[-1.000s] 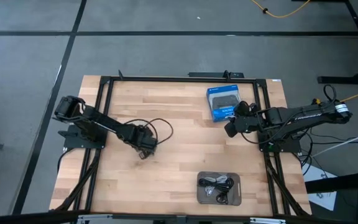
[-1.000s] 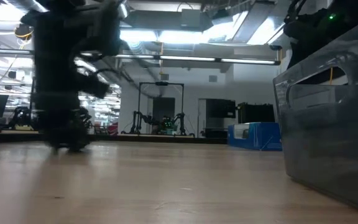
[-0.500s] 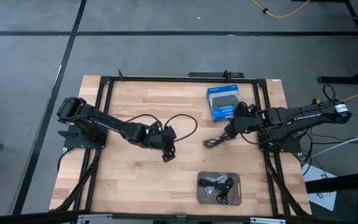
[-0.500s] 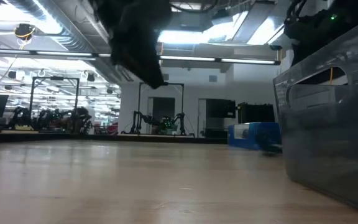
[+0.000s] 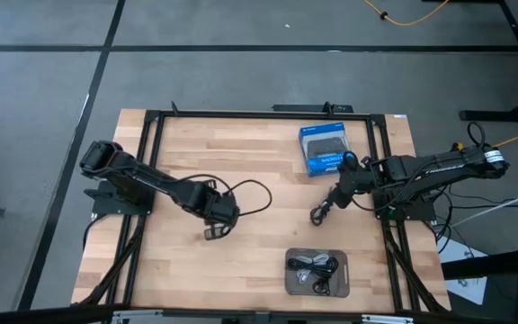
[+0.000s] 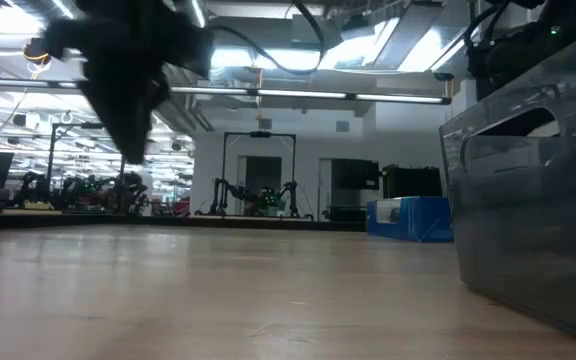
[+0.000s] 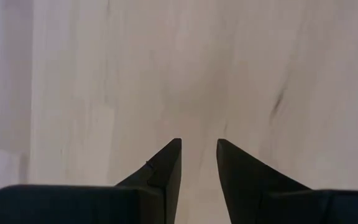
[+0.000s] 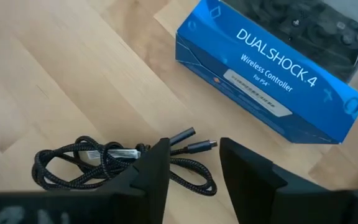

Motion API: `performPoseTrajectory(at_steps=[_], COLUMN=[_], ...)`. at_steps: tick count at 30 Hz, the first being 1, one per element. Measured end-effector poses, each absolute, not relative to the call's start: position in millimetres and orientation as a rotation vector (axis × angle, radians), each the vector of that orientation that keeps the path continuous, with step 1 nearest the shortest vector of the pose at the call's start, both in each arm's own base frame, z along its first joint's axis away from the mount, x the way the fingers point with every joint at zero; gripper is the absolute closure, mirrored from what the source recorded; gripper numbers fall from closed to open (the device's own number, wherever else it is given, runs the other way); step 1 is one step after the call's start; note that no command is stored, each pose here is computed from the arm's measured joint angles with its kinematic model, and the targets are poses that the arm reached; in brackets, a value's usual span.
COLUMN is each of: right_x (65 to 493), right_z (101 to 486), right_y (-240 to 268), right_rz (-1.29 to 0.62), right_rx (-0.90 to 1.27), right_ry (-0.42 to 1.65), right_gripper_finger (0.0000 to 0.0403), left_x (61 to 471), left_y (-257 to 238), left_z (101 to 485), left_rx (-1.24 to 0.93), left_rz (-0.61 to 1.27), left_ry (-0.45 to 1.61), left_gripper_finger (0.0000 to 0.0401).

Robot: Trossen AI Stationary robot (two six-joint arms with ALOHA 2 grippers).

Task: Pick and place USB-C Cables
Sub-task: Put the black charger into the black bin

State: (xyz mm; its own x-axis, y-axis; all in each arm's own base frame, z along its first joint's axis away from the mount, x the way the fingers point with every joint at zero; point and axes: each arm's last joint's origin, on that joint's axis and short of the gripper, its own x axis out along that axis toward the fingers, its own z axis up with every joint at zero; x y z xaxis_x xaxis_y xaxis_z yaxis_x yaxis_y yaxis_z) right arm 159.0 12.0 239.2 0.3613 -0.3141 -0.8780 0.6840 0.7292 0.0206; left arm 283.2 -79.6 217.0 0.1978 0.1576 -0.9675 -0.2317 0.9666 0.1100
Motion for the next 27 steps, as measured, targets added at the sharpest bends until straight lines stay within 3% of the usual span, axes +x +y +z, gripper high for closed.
performPoseTrajectory(at_steps=[7,14,19,27], right_x=[160,162,164,168], right_z=[239,240,241,243], right_y=[12,12,13,13], right_rz=[-0.667,-0.658,-0.649,-0.634], right_rx=[0.424,0.435,0.446,0.461], right_ry=[1.003,0.978,0.954,0.916], right_gripper_finger=[0.0257,0.0257,0.0257,0.0257], left_x=[258,221,183,151], left_y=[-85,-75,-56,-32], left_z=[228,225,202,163], left_rx=[0.034,0.040,-0.054,-0.166], left_rz=[0.270,0.248,0.237,0.187], left_ry=[1.431,1.304,1.097,0.501], left_gripper_finger=[0.0305,0.0305,0.0305,0.0305])
